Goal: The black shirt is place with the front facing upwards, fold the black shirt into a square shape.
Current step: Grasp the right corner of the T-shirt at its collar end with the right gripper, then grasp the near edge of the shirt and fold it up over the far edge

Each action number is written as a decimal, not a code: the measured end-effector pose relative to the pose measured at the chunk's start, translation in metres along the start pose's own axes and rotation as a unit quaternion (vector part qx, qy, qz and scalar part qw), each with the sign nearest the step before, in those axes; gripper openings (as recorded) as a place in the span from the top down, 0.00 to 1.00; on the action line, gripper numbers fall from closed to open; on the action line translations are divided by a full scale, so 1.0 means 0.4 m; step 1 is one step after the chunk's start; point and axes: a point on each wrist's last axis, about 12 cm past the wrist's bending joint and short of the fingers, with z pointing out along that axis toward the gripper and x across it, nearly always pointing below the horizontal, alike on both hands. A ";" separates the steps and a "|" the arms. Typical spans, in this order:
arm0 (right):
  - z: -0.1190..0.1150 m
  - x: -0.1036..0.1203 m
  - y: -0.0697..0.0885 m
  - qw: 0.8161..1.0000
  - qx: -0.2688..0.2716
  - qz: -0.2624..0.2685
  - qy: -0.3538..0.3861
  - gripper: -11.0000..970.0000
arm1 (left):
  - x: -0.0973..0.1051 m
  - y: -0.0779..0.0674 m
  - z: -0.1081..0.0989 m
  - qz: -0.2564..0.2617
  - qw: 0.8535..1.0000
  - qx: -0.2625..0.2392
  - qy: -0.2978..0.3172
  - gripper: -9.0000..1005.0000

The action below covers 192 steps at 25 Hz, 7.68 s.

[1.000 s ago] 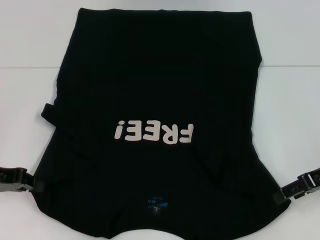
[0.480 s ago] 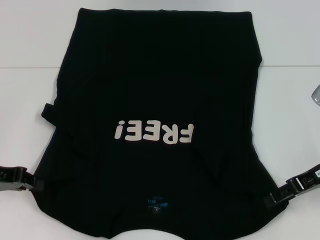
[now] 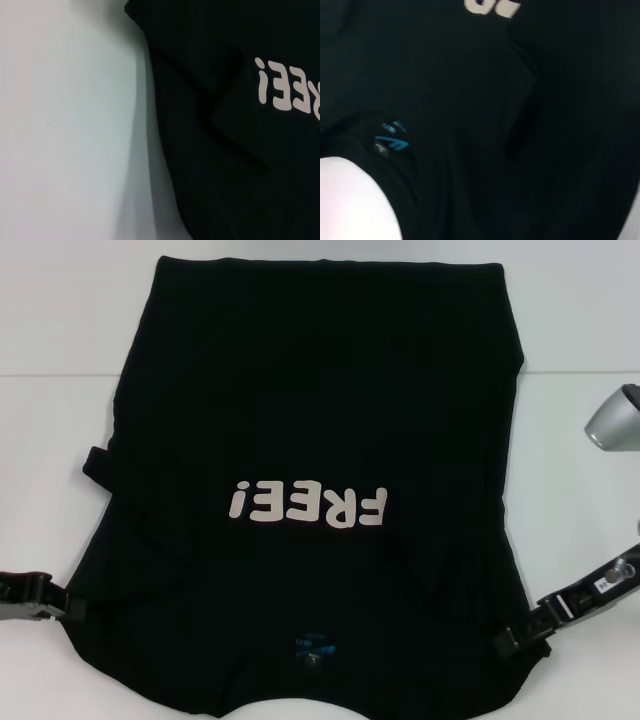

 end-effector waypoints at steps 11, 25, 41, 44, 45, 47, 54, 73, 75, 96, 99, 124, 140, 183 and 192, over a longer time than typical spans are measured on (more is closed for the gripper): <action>0.015 -0.020 0.024 1.000 -0.006 -0.012 0.004 0.25 | -0.005 -0.004 0.000 0.009 1.000 0.002 0.001 0.94; 0.022 -0.026 0.036 1.000 0.001 -0.024 0.017 0.60 | -0.005 -0.007 0.002 0.015 1.000 0.010 0.002 0.94; -0.059 0.051 0.009 0.993 -0.046 -0.075 0.085 0.91 | 0.055 -0.025 -0.041 0.046 0.986 0.131 0.091 0.94; -0.060 0.107 0.015 0.982 -0.089 -0.100 0.133 0.91 | 0.110 -0.044 -0.039 0.067 0.965 0.184 0.172 0.94; -0.055 0.125 0.015 0.978 -0.098 -0.106 0.148 0.91 | 0.122 -0.045 -0.035 0.070 0.961 0.187 0.193 0.94; -0.041 0.150 0.014 0.974 -0.107 -0.109 0.166 0.91 | 0.145 -0.045 -0.022 0.074 0.952 0.183 0.233 0.94; -0.041 0.132 0.000 0.986 -0.127 -0.078 0.068 0.91 | 0.097 -0.047 -0.048 0.060 0.968 0.198 0.139 0.94; -0.078 -0.006 -0.128 0.900 -0.063 0.102 -0.419 0.91 | -0.107 -0.001 -0.004 -0.083 0.936 0.141 -0.312 0.94; -0.070 -0.020 -0.128 0.891 -0.046 0.100 -0.441 0.91 | -0.131 -0.012 0.009 -0.076 0.932 0.130 -0.329 0.94; 0.046 -0.126 -0.126 0.870 0.154 0.050 -0.467 0.89 | -0.226 -0.073 0.165 -0.047 0.923 -0.024 -0.380 0.93; 0.048 -0.125 -0.125 0.865 0.152 0.049 -0.475 0.87 | -0.229 -0.086 0.181 -0.029 0.926 -0.038 -0.374 0.90; 0.025 0.117 -0.099 0.867 -0.025 -0.122 -0.482 0.22 | -0.075 0.002 0.045 -0.051 0.974 0.097 -0.197 0.22; 0.093 0.155 -0.068 0.889 -0.043 -0.163 -0.425 0.23 | -0.084 0.004 0.099 -0.008 0.984 0.021 -0.176 0.22; -0.187 -0.030 -0.127 0.971 0.047 0.058 -0.227 0.24 | -0.101 -0.027 0.108 0.039 0.991 0.000 -0.130 0.96; -0.121 -0.084 -0.099 0.978 0.109 0.062 -0.164 0.27 | -0.106 -0.034 0.108 0.044 0.991 0.005 -0.126 0.96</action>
